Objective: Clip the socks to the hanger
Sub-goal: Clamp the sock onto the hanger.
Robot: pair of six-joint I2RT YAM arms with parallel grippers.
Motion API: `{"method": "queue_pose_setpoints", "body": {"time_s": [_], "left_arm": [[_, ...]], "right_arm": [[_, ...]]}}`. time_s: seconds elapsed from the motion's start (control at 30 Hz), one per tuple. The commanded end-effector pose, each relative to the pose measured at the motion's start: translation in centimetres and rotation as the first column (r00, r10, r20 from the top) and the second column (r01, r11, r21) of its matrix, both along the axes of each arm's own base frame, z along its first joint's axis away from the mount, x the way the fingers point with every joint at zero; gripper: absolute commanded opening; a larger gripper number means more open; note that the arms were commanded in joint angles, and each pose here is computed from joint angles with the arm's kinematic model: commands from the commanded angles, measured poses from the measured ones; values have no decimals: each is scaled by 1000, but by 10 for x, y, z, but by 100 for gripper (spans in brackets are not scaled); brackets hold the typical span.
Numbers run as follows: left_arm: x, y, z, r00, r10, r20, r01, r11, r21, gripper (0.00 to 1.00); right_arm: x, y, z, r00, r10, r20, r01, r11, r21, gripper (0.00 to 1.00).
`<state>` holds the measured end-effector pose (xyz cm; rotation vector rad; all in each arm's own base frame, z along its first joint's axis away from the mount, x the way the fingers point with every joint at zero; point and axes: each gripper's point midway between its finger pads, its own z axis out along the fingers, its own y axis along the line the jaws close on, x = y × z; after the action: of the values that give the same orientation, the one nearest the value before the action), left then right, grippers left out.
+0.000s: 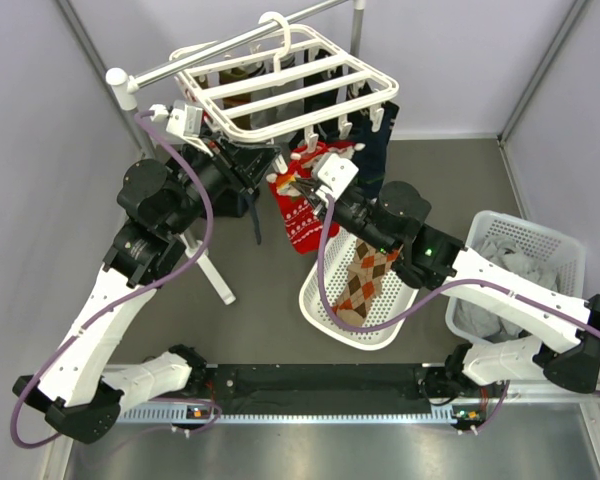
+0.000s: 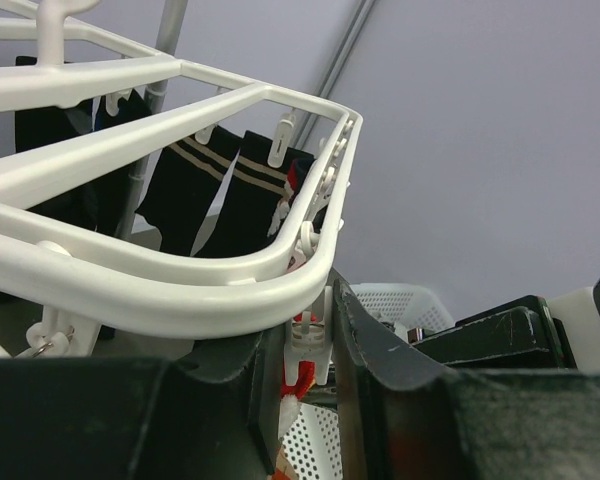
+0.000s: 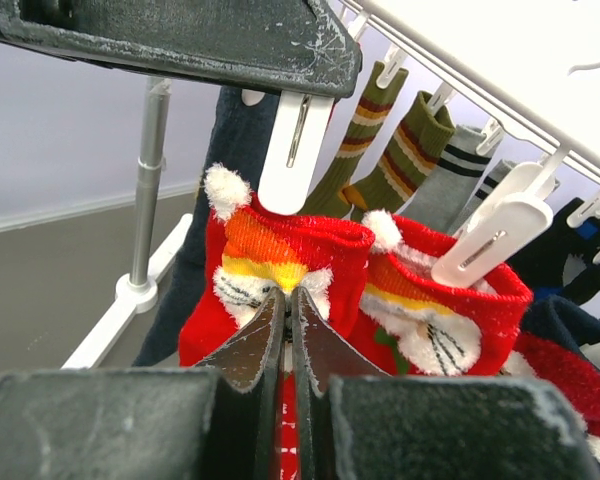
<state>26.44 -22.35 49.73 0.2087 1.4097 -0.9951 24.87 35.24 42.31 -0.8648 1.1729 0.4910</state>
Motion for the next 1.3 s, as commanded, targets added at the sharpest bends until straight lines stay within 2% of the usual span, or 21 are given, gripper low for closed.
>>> {"method": "queue_pose_setpoints", "body": {"time_s": [0.0, 1.17, 1.27], "left_arm": [[-8, -1, 14, 997, -29, 71, 29, 1000, 0, 0], [-6, -11, 1, 996, -67, 59, 66, 998, 23, 0], [-7, -10, 4, 996, -67, 62, 66, 998, 14, 3]], "right_arm": [[-9, -4, 36, 999, 18, 50, -23, 996, 89, 0], [-12, 0, 64, 996, 38, 87, -50, 989, 140, 0], [-12, 1, 66, 995, 41, 89, -53, 988, 144, 0]]}}
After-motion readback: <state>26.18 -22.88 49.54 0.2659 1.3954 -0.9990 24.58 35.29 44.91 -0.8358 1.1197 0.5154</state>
